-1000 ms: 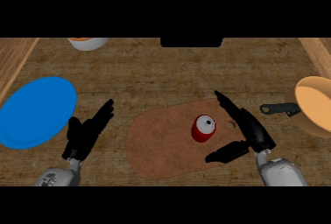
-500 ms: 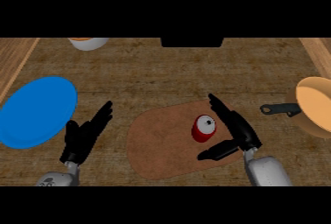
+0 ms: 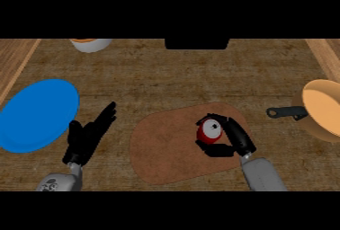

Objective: Pick the can from the cutting board and place it in the pot

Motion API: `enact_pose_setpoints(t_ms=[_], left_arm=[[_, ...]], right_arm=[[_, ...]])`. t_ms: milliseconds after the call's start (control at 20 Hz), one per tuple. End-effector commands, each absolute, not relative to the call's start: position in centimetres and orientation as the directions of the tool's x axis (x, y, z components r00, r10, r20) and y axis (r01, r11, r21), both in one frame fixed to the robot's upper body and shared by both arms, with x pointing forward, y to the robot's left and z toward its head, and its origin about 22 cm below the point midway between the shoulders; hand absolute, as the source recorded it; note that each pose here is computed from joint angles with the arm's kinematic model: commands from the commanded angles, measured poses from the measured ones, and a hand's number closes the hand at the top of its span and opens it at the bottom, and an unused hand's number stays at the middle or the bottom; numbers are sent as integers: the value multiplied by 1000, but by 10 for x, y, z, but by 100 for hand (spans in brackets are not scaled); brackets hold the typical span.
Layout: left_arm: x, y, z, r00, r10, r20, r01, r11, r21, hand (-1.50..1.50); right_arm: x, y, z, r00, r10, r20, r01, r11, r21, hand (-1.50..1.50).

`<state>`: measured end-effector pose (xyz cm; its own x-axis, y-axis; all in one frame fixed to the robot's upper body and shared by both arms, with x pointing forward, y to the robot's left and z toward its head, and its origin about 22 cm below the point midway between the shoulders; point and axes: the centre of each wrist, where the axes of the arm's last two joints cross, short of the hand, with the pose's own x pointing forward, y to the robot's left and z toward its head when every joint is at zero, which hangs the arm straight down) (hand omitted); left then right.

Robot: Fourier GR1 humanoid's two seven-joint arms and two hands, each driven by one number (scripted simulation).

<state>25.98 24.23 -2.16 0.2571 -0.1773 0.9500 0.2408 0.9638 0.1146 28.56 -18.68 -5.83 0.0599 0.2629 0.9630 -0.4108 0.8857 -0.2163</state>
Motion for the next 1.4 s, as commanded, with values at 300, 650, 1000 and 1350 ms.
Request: enact_pose_setpoints(t_ms=[300,650,1000,1350], left_arm=[[255,235,-29,264,-166,950,247,964,100,0],[238,269,-33,295,-156,943,153,981,115,0],[244,270,-26,271,-163,949,177,977,117,0],[257,263,-14,264,-168,950,214,970,112,0]], right_arm=[[275,-173,-101,46,135,990,-393,914,-106,150],[202,-343,-101,62,224,973,210,950,-232,150],[91,-488,-57,90,335,938,643,699,-311,150],[28,-497,-10,198,447,872,699,559,-445,150]])
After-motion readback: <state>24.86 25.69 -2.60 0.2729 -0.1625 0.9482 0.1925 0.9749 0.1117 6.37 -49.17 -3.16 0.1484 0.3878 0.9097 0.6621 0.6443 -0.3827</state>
